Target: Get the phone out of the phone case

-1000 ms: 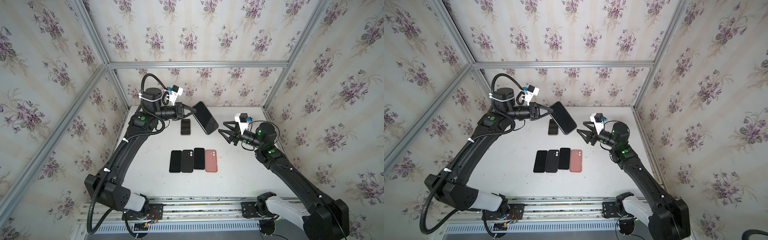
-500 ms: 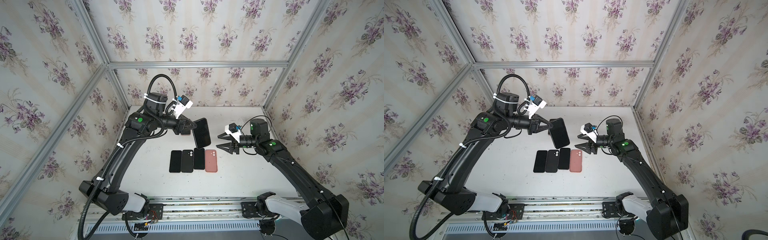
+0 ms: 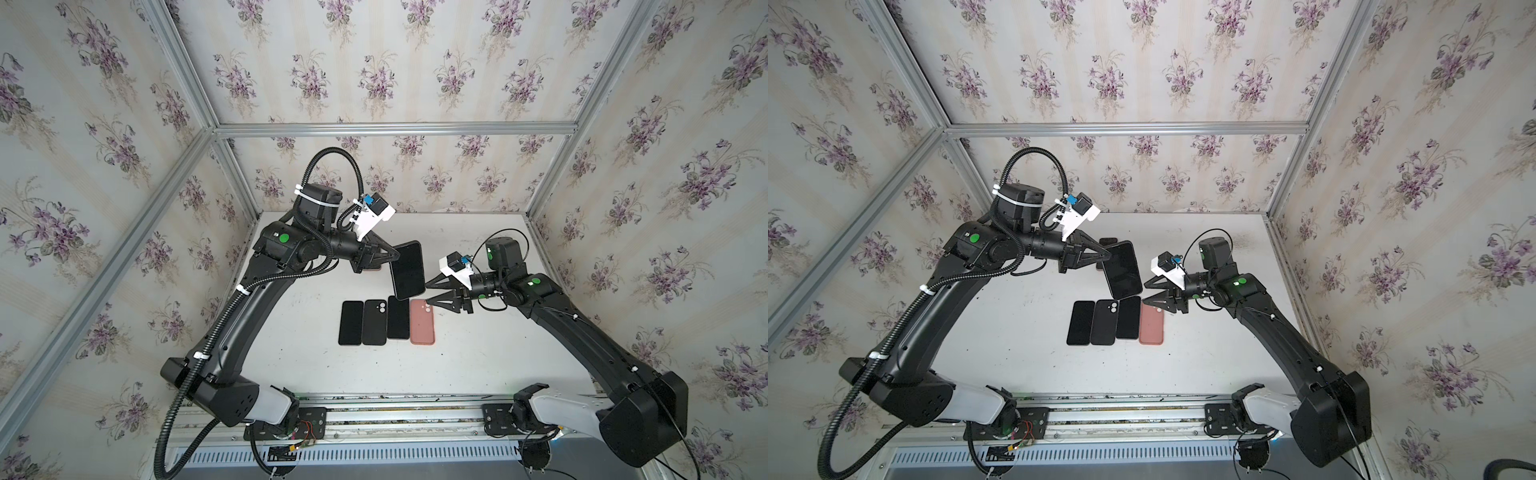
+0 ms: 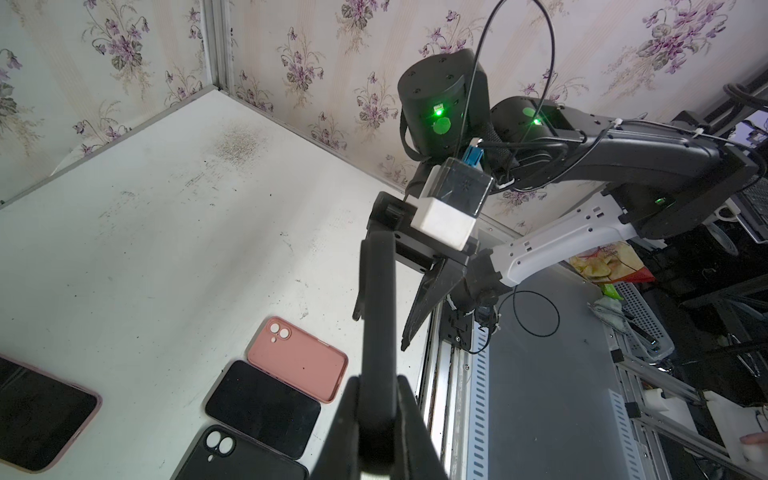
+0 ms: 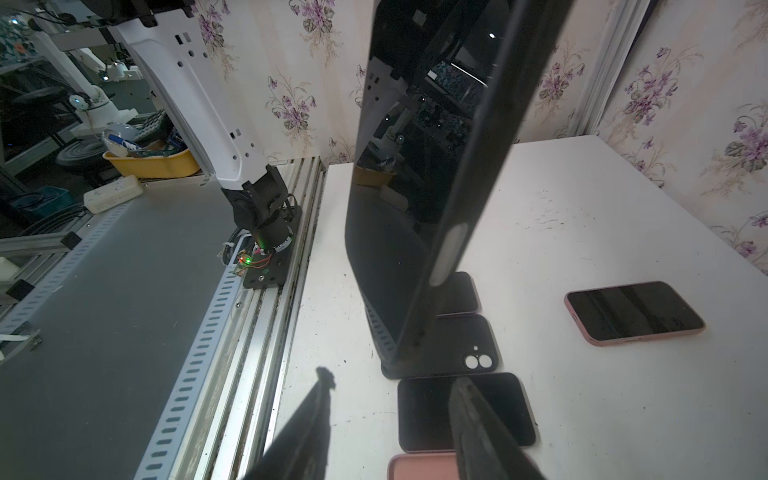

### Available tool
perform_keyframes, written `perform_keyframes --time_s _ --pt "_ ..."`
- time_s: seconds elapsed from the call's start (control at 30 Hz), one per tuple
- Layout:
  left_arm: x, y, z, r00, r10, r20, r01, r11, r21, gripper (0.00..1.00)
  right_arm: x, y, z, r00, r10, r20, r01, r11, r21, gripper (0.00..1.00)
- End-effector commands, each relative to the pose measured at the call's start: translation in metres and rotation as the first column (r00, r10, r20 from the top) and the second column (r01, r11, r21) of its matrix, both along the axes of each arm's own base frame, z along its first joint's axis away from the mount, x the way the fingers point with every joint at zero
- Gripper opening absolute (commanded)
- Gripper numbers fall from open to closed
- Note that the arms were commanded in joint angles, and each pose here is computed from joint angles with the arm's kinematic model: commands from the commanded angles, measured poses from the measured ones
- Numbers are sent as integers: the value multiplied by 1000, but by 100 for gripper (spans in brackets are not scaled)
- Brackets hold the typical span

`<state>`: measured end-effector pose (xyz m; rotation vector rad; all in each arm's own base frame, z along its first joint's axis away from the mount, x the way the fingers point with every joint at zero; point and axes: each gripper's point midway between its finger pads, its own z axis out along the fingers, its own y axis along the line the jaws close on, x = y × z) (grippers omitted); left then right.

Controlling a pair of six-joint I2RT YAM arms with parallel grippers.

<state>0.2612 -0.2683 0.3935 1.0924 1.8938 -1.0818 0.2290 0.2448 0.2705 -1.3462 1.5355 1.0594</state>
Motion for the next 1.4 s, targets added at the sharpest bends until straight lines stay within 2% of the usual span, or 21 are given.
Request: perform_keyframes --time_s 0.0,0.93,1.27,1.37 --pt "-4 -4 9 999 -39 32 40 999 -27 0 0 3 10 1000 23 19 -23 999 27 49" --pt "-3 -10 11 997 -68 33 69 997 -35 0 -6 9 12 997 76 -5 -76 996 35 22" --pt "-4 -16 18 994 -112 16 113 991 -72 0 -11 13 16 994 109 15 -110 993 48 3" --pt "-3 -19 22 992 -128 6 128 988 -88 0 -13 16 19 992 120 38 -122 991 48 0"
